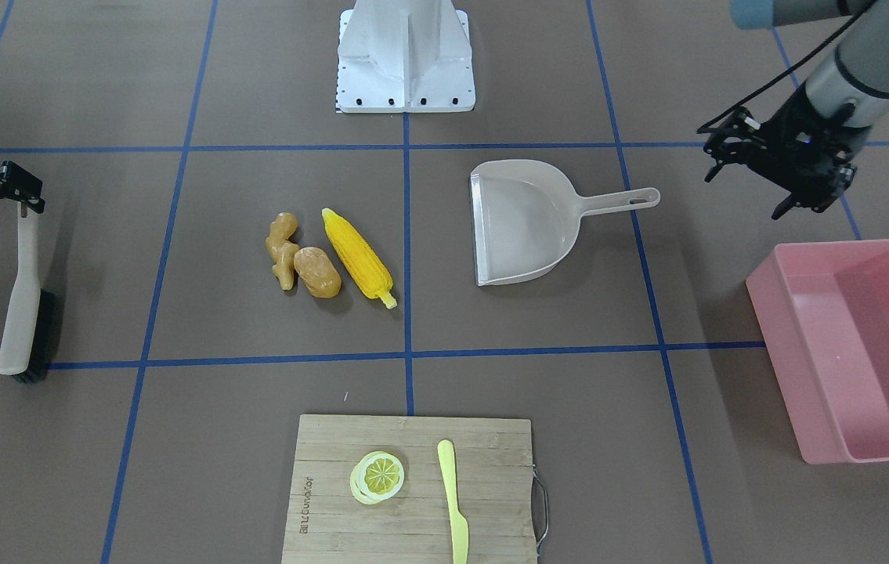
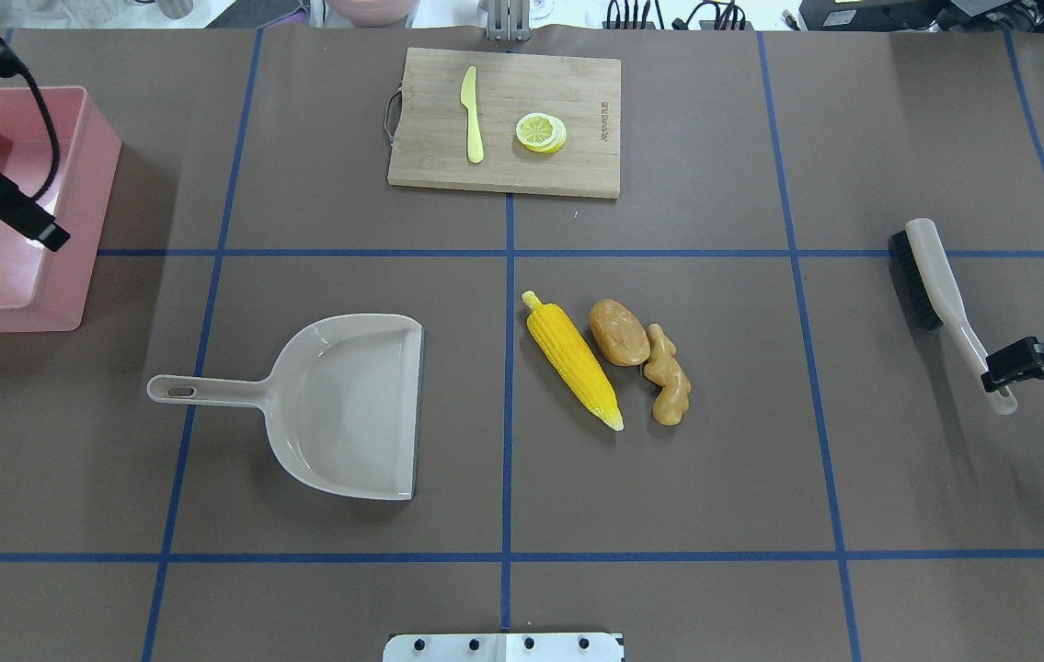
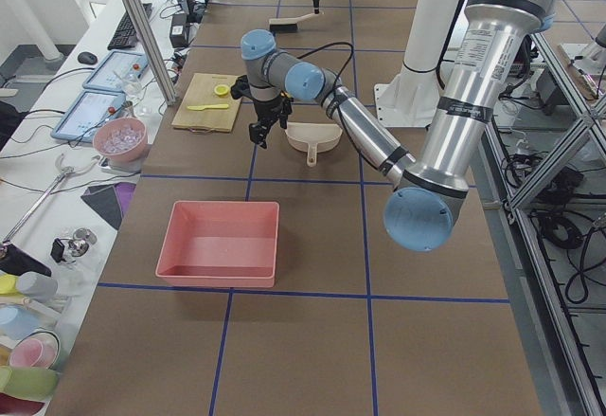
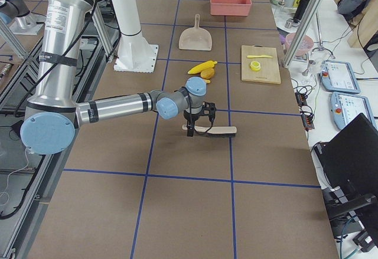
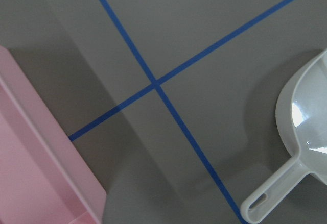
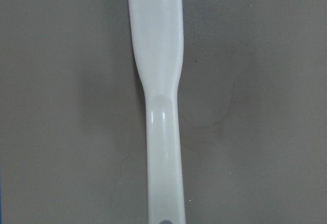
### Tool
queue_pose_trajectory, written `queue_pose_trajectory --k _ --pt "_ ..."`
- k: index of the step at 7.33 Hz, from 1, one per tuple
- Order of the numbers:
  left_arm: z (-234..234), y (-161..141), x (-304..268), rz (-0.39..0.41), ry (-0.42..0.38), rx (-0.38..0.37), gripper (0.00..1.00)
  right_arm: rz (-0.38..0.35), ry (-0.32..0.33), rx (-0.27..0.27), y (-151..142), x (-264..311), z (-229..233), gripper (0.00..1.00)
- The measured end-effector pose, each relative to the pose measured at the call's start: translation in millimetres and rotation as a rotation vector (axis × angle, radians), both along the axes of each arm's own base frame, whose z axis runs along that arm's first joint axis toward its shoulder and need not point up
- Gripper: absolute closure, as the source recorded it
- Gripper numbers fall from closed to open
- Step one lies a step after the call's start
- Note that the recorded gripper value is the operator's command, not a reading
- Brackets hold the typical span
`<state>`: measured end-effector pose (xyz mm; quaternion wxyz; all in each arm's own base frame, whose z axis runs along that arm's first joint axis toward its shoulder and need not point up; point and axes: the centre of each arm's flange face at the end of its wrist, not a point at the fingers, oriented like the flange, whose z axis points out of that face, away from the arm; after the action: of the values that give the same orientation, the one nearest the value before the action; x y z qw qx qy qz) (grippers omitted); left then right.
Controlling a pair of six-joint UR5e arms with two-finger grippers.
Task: Sweep and dump trash into bin
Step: 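Move the left gripper to the dustpan handle while the right gripper reaches the brush handle, then grasp the dustpan handle with the left gripper while the right gripper lifts the brush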
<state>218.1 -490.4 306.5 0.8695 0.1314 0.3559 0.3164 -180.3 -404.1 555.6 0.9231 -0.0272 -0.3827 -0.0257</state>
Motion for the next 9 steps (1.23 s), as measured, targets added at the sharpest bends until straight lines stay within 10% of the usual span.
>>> queue_pose_trajectory --k 2,5,6,9 --pt "-21 34 69 0.095 -0.063 0.122 0.0 -0.017 0.026 0.005 -3 -17 3 0.0" --pt "-32 98 156 0.265 -0.074 0.2 0.0 -0.024 0.048 -0.006 -2 -25 11 0.62" --pt "-35 109 164 0.283 -0.081 0.233 0.01 -0.026 0.047 -0.012 -2 -25 12 1.0" --pt "-14 115 161 0.375 -0.122 0.45 0.01 -0.029 0.046 -0.021 0 -25 15 1.0"
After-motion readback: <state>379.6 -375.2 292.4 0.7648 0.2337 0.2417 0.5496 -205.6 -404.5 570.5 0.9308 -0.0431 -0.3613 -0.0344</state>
